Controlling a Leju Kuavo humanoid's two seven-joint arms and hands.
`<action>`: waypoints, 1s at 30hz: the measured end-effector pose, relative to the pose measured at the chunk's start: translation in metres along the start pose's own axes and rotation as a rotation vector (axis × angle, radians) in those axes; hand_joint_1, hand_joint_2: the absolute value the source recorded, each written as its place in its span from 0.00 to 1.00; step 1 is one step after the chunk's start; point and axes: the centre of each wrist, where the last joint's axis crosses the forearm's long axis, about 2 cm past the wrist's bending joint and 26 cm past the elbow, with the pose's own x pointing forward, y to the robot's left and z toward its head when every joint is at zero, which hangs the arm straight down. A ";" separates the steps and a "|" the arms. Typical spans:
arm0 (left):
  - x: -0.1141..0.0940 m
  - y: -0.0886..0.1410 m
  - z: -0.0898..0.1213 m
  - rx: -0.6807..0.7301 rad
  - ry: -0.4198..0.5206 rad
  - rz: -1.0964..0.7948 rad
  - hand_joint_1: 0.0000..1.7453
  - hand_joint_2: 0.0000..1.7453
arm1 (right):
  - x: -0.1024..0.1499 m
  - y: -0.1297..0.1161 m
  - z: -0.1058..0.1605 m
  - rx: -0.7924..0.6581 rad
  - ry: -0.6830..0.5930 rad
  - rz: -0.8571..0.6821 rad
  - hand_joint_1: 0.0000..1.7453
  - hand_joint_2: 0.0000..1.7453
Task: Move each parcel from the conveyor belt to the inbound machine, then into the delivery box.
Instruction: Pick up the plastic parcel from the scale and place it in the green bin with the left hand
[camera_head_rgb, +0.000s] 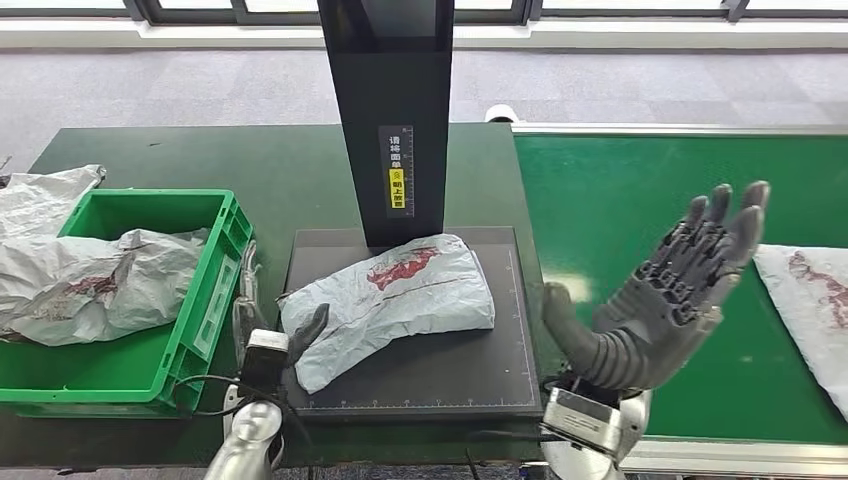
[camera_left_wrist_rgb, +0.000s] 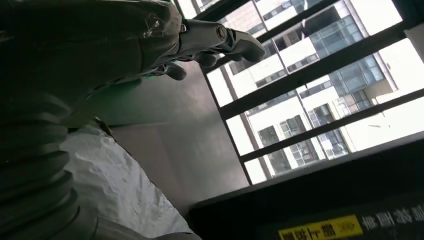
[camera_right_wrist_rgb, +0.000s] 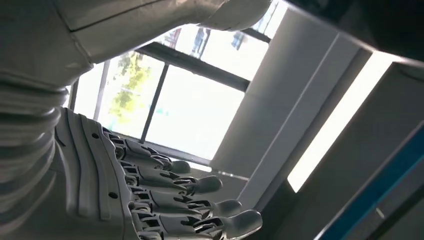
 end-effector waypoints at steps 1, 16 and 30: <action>0.004 -0.008 -0.006 -0.036 -0.014 -0.012 0.00 1.00 | -0.001 -0.004 -0.002 -0.018 0.004 0.008 0.00 1.00; 0.018 -0.089 -0.021 -0.510 0.044 -0.077 0.00 1.00 | -0.018 -0.026 -0.001 -0.085 0.065 0.070 0.00 1.00; 0.009 -0.090 -0.016 -0.570 0.063 -0.120 0.00 1.00 | -0.020 -0.027 -0.001 -0.087 0.068 0.077 0.00 1.00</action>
